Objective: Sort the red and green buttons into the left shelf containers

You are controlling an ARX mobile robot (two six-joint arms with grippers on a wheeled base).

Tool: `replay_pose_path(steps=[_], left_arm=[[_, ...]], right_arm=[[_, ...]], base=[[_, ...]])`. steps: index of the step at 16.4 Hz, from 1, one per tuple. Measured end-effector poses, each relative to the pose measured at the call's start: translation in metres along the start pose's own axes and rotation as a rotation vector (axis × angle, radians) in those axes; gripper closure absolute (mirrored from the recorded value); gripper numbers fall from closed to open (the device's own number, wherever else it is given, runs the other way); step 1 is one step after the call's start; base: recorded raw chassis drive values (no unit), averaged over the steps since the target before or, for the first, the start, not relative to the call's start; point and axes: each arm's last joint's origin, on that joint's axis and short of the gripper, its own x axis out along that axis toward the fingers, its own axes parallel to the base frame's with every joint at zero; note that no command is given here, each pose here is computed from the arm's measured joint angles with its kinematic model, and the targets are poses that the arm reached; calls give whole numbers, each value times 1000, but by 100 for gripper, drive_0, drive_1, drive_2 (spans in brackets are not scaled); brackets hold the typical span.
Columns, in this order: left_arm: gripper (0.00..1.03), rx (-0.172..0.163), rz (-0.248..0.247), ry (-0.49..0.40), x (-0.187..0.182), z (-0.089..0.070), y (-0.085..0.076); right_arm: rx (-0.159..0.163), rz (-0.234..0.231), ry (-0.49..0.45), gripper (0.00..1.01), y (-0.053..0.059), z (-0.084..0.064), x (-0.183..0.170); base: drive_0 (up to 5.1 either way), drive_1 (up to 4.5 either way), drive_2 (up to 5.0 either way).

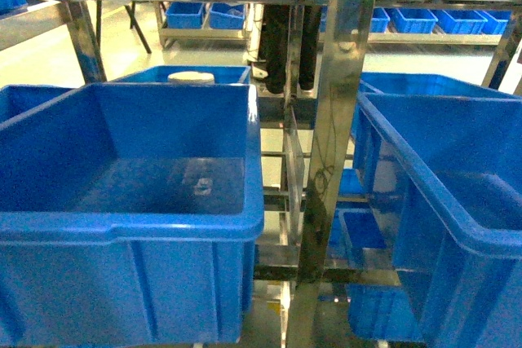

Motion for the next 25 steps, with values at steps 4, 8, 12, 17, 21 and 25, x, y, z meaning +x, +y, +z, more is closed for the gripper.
replay_pose_path(steps=[4, 8, 12, 17, 21, 25], left_arm=[[77, 1, 0, 8, 1, -1, 0], [77, 0, 1, 0, 0, 0, 0], [77, 0, 0, 1, 0, 0, 0], [77, -1, 0, 1, 0, 0, 0], [77, 0, 0, 1, 0, 0, 0], [77, -1, 0, 0, 0, 0, 0]], right_arm=[[1, 0, 3, 67, 0, 0, 0], [0, 0, 0, 67, 0, 0, 0], [-27, -38, -28, 67, -12, 44, 19], [40, -121, 148, 67, -52, 66, 83], [111, -117, 385, 67, -70, 53, 143], [118, -131, 448, 67, -76, 39, 164]], base=[[-508, 237, 237], [-508, 237, 237], [-508, 237, 237], [-508, 237, 237], [-508, 237, 237], [-508, 237, 237]])
